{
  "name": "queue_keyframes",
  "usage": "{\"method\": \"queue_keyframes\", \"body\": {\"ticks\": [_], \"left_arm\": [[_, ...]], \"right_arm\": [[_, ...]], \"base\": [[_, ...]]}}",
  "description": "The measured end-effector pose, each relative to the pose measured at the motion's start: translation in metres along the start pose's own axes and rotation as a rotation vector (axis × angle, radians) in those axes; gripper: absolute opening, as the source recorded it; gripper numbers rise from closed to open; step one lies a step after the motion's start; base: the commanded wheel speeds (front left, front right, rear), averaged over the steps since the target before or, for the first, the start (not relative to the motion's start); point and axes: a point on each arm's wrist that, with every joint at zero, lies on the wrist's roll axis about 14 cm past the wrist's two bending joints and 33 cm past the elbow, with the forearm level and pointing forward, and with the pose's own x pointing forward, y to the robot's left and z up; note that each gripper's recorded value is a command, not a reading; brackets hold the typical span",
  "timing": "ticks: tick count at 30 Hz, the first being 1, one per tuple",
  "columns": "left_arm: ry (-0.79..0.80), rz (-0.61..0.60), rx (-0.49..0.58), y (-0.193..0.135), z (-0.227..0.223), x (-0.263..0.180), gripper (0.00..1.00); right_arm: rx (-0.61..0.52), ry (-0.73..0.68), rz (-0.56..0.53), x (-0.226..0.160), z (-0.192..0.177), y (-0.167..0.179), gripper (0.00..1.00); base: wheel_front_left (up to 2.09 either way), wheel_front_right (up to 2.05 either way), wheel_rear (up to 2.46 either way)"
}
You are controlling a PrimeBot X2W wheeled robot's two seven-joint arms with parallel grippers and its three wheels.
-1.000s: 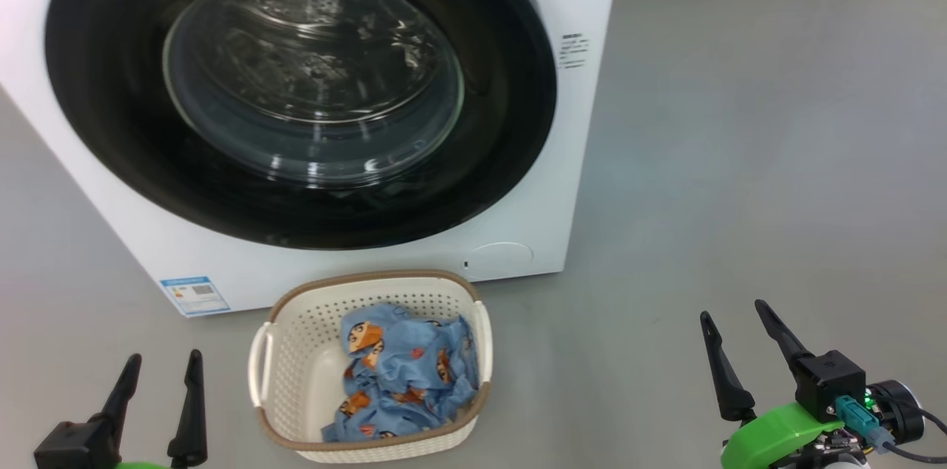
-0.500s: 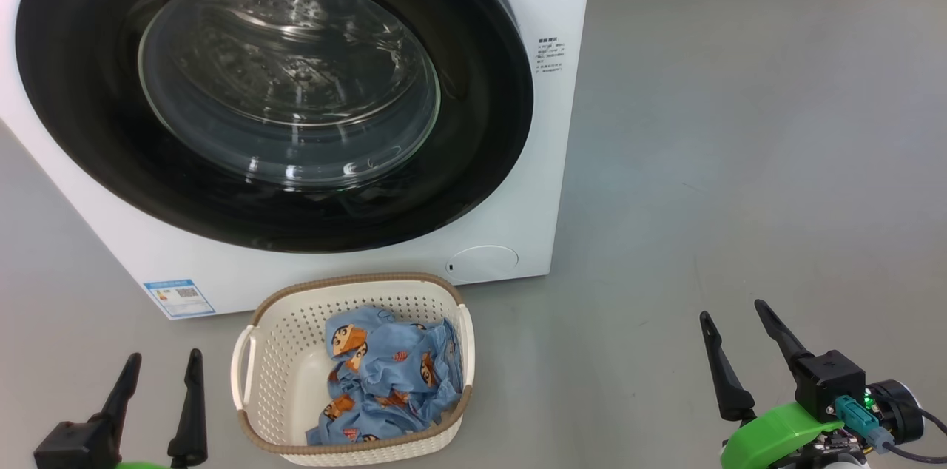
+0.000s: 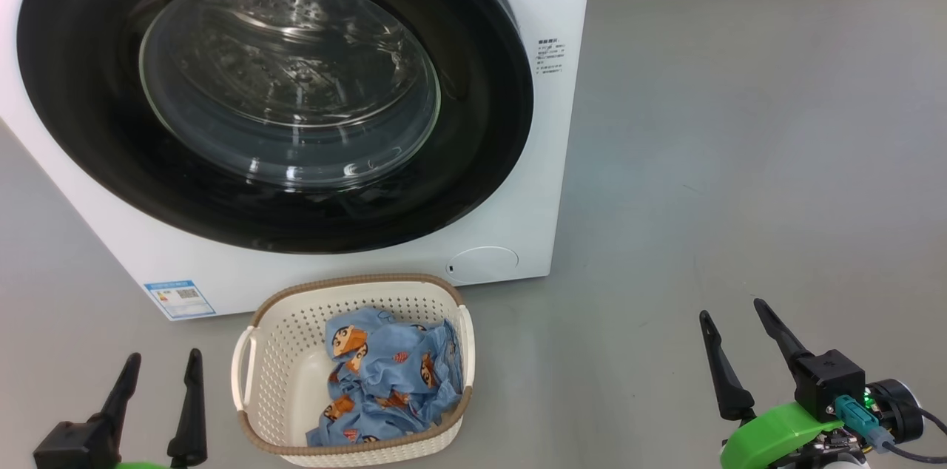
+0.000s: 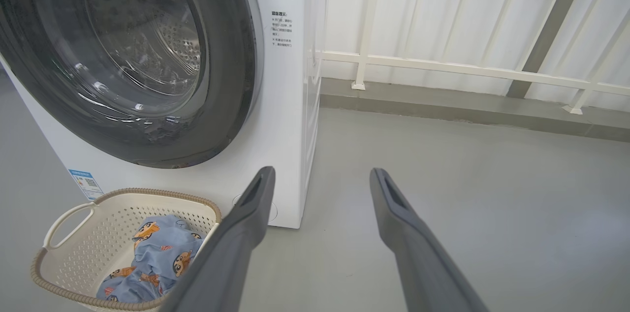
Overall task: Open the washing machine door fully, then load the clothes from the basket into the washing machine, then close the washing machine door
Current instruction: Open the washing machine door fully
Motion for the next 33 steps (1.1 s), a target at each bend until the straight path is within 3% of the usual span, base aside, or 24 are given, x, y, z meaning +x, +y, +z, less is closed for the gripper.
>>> {"method": "queue_keyframes", "body": {"ticks": [3,28,33], "left_arm": [[-0.003,0.0,-0.002,-0.001,0.001,0.0,1.0],[0.004,0.011,0.0,0.003,-0.001,0.0,1.0],[0.008,0.015,0.0,0.005,-0.003,0.0,1.0]], "right_arm": [[0.001,-0.001,0.0,0.0,0.0,0.0,0.0],[0.047,-0.018,-0.007,0.003,0.004,0.0,0.0],[0.146,-0.031,-0.056,0.003,0.005,-0.012,0.0]], "base": [[0.0,0.0,0.0],[0.0,0.0,0.0],[0.0,0.0,0.0]]}}
